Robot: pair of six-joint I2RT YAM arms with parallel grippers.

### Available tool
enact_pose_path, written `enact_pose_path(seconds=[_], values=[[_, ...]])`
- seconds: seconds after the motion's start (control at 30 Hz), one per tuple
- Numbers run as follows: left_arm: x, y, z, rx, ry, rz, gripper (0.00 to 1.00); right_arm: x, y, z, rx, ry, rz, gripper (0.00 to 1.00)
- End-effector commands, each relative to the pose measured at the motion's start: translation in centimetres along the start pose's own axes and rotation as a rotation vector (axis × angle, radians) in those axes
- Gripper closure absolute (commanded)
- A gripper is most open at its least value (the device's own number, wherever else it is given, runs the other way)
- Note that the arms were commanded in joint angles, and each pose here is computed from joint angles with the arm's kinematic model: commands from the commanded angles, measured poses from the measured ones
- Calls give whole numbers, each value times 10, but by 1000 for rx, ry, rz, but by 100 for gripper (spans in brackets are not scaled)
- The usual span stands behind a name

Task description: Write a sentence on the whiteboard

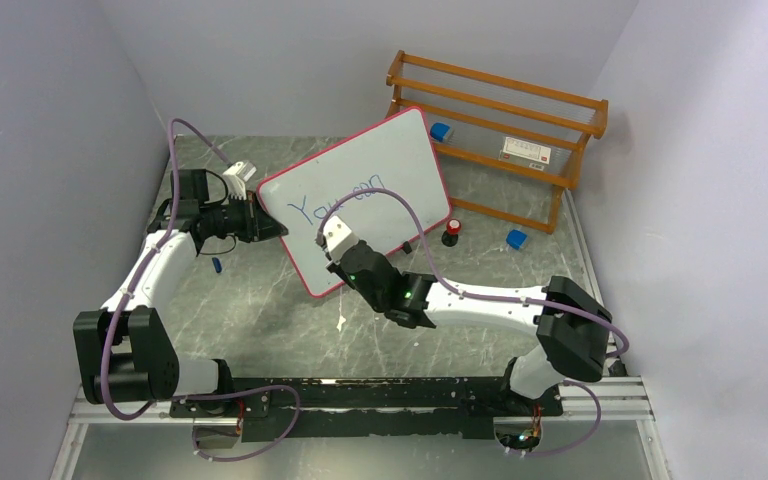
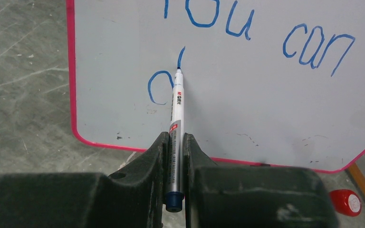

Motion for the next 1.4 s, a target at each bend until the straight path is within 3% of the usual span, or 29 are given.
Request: enact_pose_path(seconds=[0.0, 0.93, 1.37], values=[[34, 0, -5, 16, -74, 172, 95, -1, 4, -21, 59, 11, 6, 100], [36, 1, -6, 18, -71, 182, 95, -4, 14, -39, 108, 23, -4, 100], [37, 1, -7, 21, -70, 189, 95, -10, 26, -9, 10, -45, 6, 100]])
Point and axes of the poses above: each gripper's point midway between its finger pads, its own y axis back along the fingers, its own x axis along the line the jaws close on, z = x × y, the point moved 1 cm from there along y, back along the fingers, and after that the axes turned 6 degrees about -y, right-handed, at the moved point
